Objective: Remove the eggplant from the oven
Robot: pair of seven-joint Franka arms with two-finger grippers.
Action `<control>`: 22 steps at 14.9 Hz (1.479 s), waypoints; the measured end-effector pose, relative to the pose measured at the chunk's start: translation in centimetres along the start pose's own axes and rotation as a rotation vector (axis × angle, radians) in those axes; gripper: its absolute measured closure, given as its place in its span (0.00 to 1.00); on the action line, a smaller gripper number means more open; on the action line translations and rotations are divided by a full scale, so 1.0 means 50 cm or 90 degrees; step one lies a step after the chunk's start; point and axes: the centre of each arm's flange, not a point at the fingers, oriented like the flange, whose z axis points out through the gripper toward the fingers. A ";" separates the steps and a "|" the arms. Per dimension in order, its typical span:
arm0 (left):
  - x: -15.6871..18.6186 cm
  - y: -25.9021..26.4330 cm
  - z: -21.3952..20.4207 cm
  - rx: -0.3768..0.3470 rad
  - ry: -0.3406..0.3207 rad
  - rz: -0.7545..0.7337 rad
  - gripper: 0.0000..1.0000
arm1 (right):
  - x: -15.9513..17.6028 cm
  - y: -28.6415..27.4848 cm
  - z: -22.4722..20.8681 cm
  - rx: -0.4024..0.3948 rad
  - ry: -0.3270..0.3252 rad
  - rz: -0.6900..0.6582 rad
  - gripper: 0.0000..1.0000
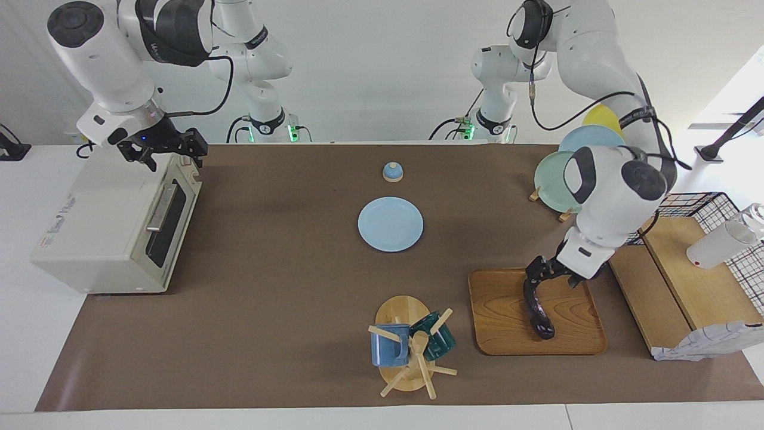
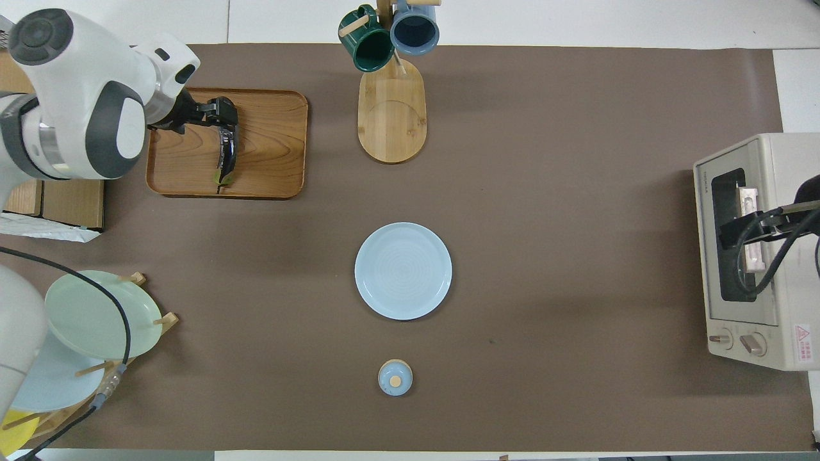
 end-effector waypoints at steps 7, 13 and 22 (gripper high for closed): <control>-0.175 -0.055 -0.324 0.019 -0.060 -0.027 0.00 | -0.018 0.000 -0.027 -0.001 0.017 0.001 0.00; -0.286 -0.051 -0.341 0.034 -0.129 -0.062 0.00 | -0.017 -0.010 -0.029 -0.002 0.018 -0.005 0.00; -0.280 -0.036 -0.367 0.030 -0.096 -0.053 0.00 | -0.017 -0.009 -0.028 -0.002 0.018 -0.004 0.00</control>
